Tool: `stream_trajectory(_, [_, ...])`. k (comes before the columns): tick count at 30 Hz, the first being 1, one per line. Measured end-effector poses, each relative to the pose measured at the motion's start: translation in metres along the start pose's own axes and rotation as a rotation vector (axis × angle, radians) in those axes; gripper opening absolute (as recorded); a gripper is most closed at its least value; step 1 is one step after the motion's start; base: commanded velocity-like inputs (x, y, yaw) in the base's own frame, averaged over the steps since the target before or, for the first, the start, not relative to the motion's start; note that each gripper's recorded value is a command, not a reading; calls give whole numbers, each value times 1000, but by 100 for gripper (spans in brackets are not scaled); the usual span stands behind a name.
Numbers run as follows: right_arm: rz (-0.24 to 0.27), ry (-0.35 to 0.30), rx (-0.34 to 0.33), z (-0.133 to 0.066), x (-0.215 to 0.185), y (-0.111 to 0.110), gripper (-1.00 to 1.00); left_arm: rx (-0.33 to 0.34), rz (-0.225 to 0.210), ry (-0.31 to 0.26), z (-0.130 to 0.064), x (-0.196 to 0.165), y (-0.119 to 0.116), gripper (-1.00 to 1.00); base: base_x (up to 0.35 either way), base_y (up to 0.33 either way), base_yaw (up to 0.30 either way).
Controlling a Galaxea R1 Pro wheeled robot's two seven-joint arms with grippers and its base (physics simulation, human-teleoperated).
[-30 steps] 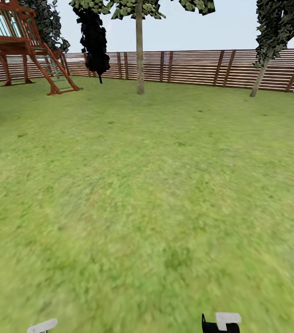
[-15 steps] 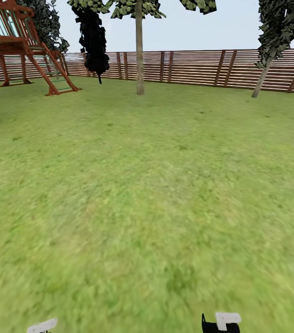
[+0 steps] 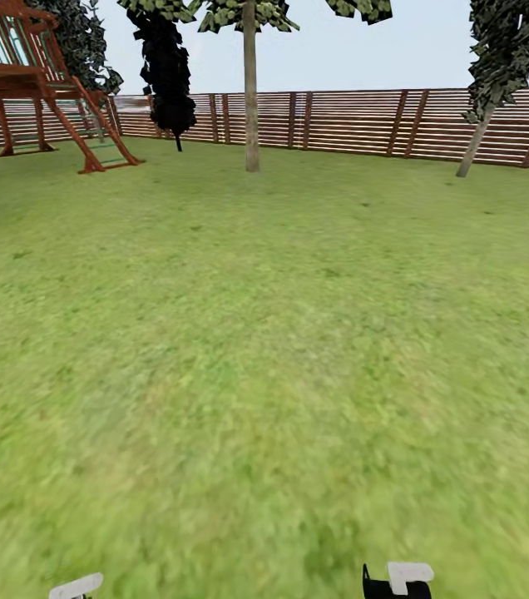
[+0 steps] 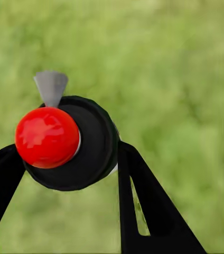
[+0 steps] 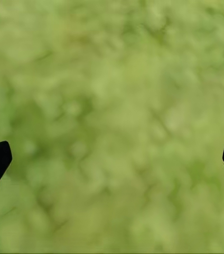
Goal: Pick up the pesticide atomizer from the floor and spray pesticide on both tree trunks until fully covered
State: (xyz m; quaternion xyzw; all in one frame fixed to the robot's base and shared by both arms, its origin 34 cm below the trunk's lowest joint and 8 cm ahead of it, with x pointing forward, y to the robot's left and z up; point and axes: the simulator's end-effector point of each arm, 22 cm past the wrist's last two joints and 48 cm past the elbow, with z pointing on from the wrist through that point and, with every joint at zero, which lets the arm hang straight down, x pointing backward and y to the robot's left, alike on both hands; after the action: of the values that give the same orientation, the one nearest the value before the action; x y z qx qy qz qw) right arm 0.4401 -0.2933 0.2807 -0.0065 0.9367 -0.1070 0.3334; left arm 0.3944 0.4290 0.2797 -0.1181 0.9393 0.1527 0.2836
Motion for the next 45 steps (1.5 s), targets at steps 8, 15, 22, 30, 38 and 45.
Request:
stream_trajectory(8, [0,-1,0,0,0,0,100,0,0,0,0,0,0,-100,336,0,0])
stream_trajectory(15, [0,-1,0,0,0,0,100,1,0,0,0,0,0,-100,336,0,0])
stream_trajectory(22, [0,-1,0,0,0,0,100,0,0,0,0,0,0,-100,336,0,0])
stream_trajectory(30, [-2,0,0,0,0,0,100,0,0,0,0,0,0,-100,336,0,0])
stream_trajectory(38, [-2,0,0,0,0,-1,100,0,0,0,0,0,0,-100,336,0,0])
stream_trajectory(45, [-2,0,-1,0,0,0,100,0,0,0,0,0,0,-100,336,0,0])
